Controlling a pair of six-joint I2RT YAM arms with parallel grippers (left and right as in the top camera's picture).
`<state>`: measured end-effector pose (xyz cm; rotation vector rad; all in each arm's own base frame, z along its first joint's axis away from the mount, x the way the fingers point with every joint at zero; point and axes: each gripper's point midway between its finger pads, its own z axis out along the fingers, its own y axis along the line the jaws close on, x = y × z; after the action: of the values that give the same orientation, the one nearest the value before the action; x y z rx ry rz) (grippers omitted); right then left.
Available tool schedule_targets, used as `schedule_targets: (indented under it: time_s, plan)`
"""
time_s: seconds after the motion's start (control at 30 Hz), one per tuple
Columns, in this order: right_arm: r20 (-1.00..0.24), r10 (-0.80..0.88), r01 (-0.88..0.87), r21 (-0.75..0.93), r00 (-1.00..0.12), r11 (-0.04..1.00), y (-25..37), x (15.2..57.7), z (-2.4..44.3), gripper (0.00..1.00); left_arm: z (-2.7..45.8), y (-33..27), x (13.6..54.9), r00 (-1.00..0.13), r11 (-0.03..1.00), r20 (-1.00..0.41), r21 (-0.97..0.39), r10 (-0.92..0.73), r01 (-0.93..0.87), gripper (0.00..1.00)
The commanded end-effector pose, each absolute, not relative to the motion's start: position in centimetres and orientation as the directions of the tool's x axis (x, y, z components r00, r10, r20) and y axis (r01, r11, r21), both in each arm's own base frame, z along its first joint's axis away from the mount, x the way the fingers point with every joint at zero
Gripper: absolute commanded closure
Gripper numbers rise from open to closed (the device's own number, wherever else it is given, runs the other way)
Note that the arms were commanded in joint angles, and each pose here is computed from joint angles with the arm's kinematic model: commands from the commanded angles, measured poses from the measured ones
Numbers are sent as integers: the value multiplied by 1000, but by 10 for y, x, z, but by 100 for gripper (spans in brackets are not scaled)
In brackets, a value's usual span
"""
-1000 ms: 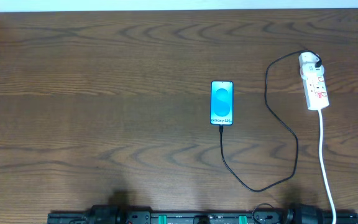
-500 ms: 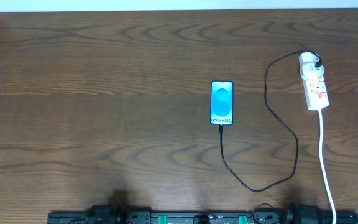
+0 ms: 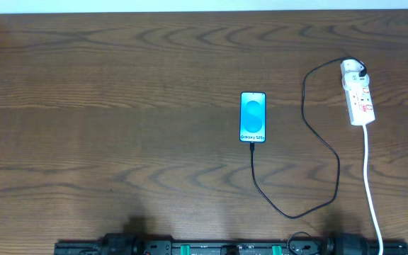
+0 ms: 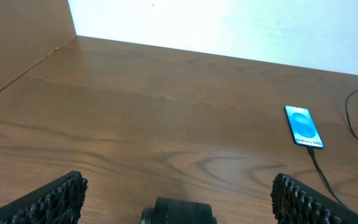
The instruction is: Plug charger to phone and switch on socket
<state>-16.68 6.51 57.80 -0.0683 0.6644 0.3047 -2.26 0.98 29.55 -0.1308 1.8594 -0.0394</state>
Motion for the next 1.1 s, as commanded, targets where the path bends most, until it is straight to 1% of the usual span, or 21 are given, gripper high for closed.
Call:
schedule_targets:
  time_s: [0.0,0.1,0.13,0.27,0.37,0.63,0.87,1.0,1.07]
  plan:
    - [-570,248,-299,5,783,954,66,-194,565,87,296,11,-23,-278,993,-954,-93,-110,-75,5]
    - [-532,245,-296,-10,810,955,67,-214,558,86,296,11,-23,-278,993,-954,-93,-110,-75,5]
    - [-530,246,-299,-15,812,954,68,-216,559,84,296,11,-23,-278,993,-954,-93,-110,-75,5]
    - [-538,248,-302,-13,806,953,68,-213,558,83,296,11,-23,-278,993,-954,-93,-110,-75,5]
    - [-538,258,-311,-8,803,951,68,-213,558,80,296,11,-23,-278,993,-954,-93,-110,-75,5]
    - [-544,264,-316,-2,797,949,67,-210,558,78,296,11,-23,-278,993,-954,-93,-110,-75,5]
    - [-566,307,-349,37,765,936,65,-190,559,75,296,11,-23,-278,993,-954,-93,-110,-75,5]
    - [-587,356,-383,82,727,920,62,-168,559,70,296,11,-23,-278,993,-954,-93,-110,-75,5]
    - [-609,396,-408,128,687,904,59,-148,556,68,296,11,-23,-278,993,-954,-93,-111,-75,5]
